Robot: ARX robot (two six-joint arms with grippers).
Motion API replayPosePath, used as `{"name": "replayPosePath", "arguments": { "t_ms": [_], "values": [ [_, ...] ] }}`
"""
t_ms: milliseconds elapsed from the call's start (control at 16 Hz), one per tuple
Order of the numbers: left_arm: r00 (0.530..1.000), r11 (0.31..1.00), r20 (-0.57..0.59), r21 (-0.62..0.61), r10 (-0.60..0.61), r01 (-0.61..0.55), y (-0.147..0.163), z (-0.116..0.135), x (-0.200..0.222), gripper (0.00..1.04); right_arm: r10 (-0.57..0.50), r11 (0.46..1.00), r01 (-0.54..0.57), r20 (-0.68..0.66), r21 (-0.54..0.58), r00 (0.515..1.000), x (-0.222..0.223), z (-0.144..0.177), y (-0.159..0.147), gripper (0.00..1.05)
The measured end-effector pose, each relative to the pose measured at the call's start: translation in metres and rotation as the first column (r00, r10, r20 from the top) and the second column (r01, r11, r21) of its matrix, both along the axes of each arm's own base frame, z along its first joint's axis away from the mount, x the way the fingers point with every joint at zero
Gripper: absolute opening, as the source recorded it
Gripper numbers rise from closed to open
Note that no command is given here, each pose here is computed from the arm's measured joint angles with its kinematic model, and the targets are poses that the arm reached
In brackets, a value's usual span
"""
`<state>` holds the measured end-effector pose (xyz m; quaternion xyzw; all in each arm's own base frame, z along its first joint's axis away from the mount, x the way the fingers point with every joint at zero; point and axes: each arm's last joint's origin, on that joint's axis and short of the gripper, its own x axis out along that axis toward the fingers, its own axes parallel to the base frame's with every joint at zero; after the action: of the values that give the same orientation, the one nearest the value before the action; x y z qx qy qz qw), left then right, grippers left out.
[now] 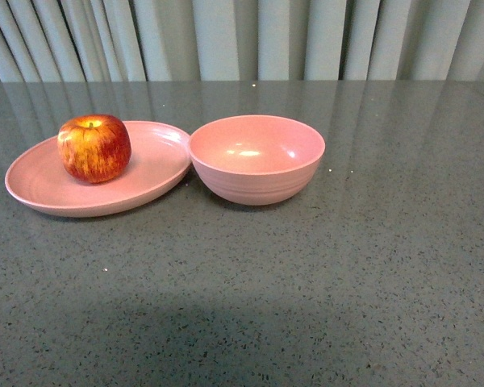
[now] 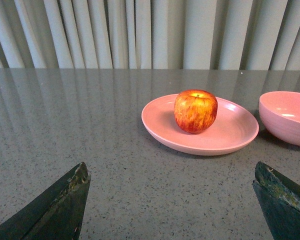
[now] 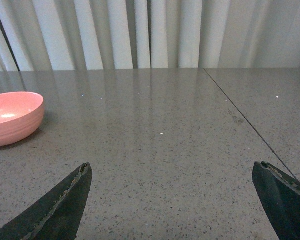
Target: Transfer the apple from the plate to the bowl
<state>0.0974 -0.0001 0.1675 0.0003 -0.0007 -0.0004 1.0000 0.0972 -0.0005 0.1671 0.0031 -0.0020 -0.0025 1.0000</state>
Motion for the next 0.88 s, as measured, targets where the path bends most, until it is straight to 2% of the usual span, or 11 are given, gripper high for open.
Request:
{"name": "replayPosePath", "arguments": {
  "t_ms": [250, 312, 375, 562, 875],
  "values": [
    [1.000, 1.000, 0.000, 0.000, 0.000, 0.000, 0.0000, 0.0000, 0.0000, 0.98, 0.000, 1.000, 0.000, 0.000, 0.000, 1.000, 0.0000, 0.0000, 0.0000, 0.98],
    [0.991, 0.999, -0.122, -0.023, 0.046, -0.049, -0.0006, -0.0026, -0.0010, 0.98, 0.000, 1.000, 0.000, 0.000, 0.000, 1.000, 0.0000, 0.0000, 0.0000, 0.98],
    [0.953, 0.992, -0.281, -0.033, 0.110, -0.124, -0.0013, -0.0011, 0.0014, 0.98, 0.000, 1.000, 0.000, 0.000, -0.001, 1.000, 0.0000, 0.0000, 0.0000, 0.98],
    [0.940, 0.985, -0.311, -0.047, 0.143, -0.166, 0.0001, -0.0004, 0.0025, 0.98, -0.001, 1.000, 0.001, 0.001, 0.000, 1.000, 0.0000, 0.0001, 0.0000, 0.98],
    [0.947, 0.983, -0.288, -0.068, 0.144, -0.170, 0.0004, 0.0053, 0.0026, 0.98, 0.000, 1.000, 0.000, -0.001, 0.000, 1.000, 0.0000, 0.0000, 0.0000, 0.98]
  ]
}}
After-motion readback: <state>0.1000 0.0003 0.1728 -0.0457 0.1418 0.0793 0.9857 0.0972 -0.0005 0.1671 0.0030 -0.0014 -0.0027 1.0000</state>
